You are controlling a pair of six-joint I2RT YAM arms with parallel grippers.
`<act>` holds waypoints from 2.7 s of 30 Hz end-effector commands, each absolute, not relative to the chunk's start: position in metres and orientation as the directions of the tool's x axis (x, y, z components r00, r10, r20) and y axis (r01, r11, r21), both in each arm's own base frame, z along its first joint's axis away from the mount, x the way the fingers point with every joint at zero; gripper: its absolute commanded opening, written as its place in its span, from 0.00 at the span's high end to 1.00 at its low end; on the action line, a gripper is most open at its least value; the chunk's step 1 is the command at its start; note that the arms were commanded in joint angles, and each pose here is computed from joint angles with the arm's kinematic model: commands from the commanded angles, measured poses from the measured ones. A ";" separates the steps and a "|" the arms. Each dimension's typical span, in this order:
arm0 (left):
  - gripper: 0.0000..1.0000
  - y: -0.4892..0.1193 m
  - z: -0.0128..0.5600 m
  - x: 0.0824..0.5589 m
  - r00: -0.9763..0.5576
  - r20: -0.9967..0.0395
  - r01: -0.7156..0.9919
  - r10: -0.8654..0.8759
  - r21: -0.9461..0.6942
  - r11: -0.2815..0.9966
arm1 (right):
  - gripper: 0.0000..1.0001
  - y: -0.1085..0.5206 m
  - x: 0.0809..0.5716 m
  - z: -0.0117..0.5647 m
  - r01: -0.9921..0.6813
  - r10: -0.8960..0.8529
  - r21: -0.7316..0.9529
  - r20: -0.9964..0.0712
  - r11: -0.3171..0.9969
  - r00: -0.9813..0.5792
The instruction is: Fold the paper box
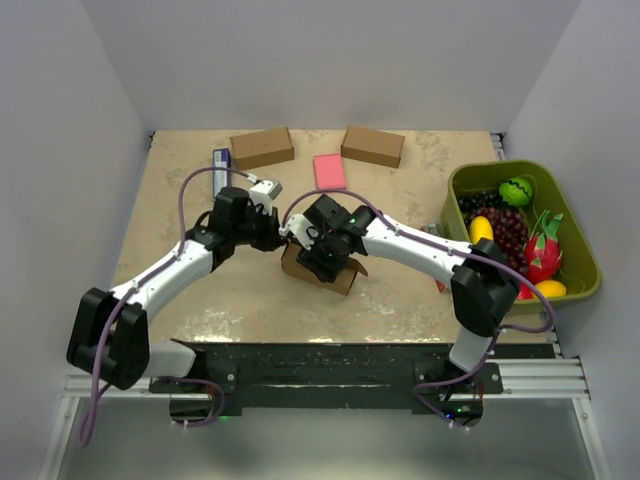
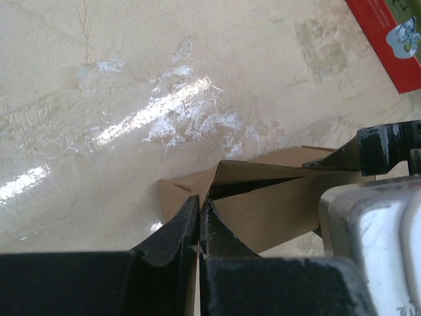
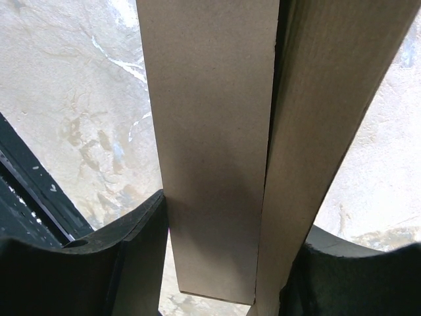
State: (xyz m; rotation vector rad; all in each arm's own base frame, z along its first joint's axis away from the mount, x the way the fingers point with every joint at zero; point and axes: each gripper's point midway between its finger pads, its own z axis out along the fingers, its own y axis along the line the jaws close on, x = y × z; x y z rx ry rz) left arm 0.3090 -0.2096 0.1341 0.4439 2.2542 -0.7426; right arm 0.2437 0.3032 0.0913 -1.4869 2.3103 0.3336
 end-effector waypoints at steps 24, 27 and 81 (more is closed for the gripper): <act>1.00 -0.217 0.115 0.272 -0.587 -0.807 0.463 -0.059 -0.395 0.793 | 0.58 0.288 0.225 0.050 -0.920 -0.880 0.029 -0.283 0.391 -0.383; 0.92 -0.218 0.126 0.276 -0.567 -0.822 0.478 -0.051 -0.379 0.792 | 0.58 0.287 0.224 0.050 -0.920 -0.880 0.029 -0.283 0.391 -0.383; 0.55 -0.200 0.172 0.323 -0.443 -0.888 0.502 -0.119 -0.356 0.788 | 0.59 0.287 0.222 0.059 -0.921 -0.873 0.032 -0.306 0.389 -0.380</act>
